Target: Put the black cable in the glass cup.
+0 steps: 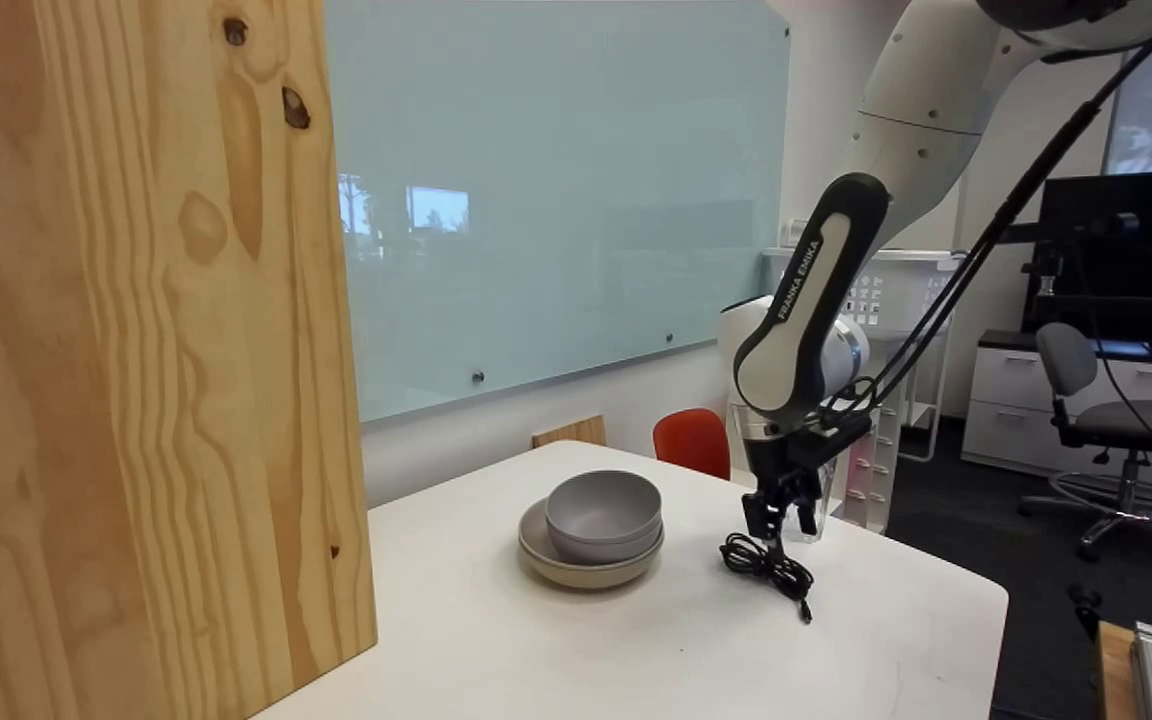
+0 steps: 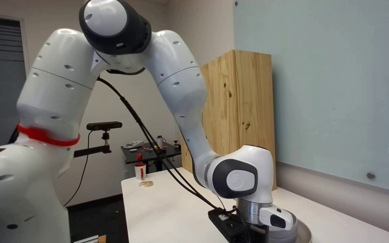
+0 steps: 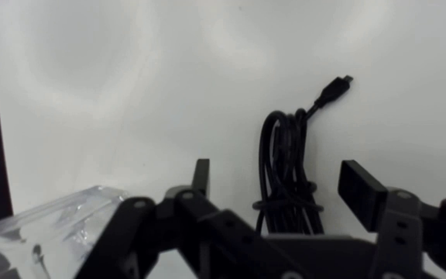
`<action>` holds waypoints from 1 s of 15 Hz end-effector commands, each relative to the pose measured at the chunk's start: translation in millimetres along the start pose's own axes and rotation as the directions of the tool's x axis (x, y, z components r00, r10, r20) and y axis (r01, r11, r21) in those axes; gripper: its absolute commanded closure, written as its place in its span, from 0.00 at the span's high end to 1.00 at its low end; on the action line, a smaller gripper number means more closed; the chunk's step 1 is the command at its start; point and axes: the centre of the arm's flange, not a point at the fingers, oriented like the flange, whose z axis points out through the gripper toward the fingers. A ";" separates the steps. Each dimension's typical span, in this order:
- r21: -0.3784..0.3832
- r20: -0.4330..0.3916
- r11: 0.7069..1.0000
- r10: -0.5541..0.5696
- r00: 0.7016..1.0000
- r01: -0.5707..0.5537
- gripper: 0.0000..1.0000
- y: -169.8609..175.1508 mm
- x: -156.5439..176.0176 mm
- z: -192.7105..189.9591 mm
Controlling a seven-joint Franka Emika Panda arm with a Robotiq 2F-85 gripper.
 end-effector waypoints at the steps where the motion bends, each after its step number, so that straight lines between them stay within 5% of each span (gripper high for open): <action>1: -0.021 -0.064 1.000 -0.015 0.998 0.014 1.00 -9.9 19.5 9.0; 10: -0.007 -0.004 1.000 0.005 1.000 -0.005 1.00 -11.9 37.6 30.0; 12: -0.005 0.026 1.000 0.007 1.000 -0.007 0.74 -10.9 37.2 36.7; 15: 0.001 0.058 1.000 0.020 0.998 -0.021 0.49 -7.8 38.7 41.6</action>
